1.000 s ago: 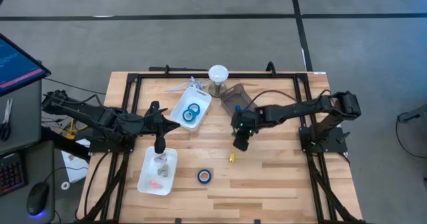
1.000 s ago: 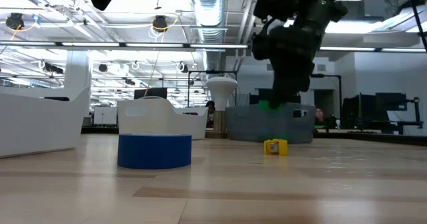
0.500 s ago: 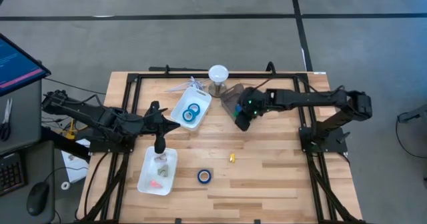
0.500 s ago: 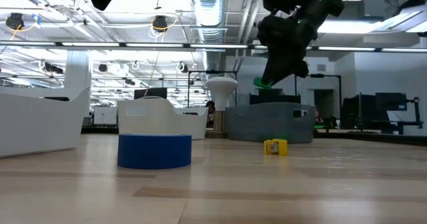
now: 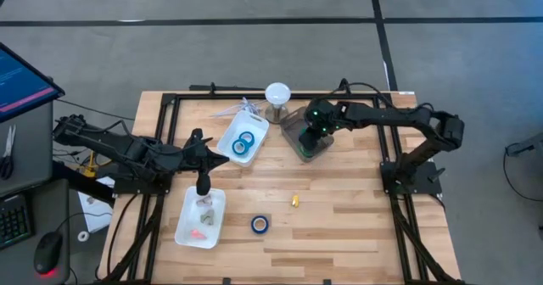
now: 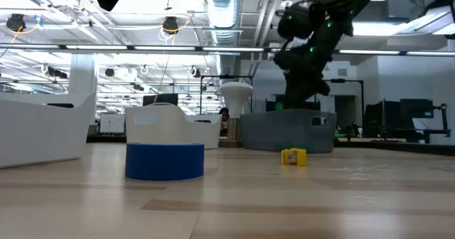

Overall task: Pick and place Stapler, Stapler remover, tape
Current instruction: Put the green stapler into the black bin, then put the yellow stapler into the black bin

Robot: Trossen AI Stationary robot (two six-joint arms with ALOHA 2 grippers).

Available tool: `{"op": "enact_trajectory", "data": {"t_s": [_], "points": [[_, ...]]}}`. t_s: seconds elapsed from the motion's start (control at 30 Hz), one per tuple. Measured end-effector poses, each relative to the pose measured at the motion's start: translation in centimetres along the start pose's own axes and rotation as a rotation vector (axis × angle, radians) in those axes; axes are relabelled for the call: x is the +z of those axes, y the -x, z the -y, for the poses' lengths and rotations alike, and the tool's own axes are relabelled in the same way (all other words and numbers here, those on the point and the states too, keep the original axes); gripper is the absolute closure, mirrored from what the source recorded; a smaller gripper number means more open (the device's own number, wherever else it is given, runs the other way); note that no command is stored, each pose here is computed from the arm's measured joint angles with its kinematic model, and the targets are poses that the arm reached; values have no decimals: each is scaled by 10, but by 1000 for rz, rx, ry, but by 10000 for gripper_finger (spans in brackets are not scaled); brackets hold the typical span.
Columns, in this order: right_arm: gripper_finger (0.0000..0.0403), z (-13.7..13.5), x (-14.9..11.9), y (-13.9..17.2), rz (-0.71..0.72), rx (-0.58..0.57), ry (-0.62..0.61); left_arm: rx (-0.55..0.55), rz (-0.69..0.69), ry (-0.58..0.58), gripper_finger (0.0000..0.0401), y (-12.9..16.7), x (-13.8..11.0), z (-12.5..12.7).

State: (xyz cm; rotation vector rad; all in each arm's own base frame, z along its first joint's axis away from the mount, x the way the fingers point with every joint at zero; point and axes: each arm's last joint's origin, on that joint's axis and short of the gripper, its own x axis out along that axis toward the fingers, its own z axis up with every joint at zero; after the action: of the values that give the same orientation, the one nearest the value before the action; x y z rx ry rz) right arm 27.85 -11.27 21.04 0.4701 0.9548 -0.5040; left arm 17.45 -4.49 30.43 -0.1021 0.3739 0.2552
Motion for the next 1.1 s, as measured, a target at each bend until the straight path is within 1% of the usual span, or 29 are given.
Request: {"op": "enact_trajectory", "data": {"t_s": [0.13,0.27,0.43,0.57,0.7,1.1], "points": [[337,8,-1,-17,-52,-28,-21,0,0,0,399,0,0,0],[337,9,-5,-30,-97,-42,-22,0,0,0,399,0,0,0],[337,10,-6,-37,-109,-45,-15,0,-1,0,399,0,0,0],[332,10,-6,-37,-105,-44,-14,0,-1,0,399,0,0,0],[314,10,-5,-37,-103,-44,-14,0,-1,0,399,0,0,0],[241,9,-5,-37,-102,-42,-3,1,-1,0,399,0,0,0]]}}
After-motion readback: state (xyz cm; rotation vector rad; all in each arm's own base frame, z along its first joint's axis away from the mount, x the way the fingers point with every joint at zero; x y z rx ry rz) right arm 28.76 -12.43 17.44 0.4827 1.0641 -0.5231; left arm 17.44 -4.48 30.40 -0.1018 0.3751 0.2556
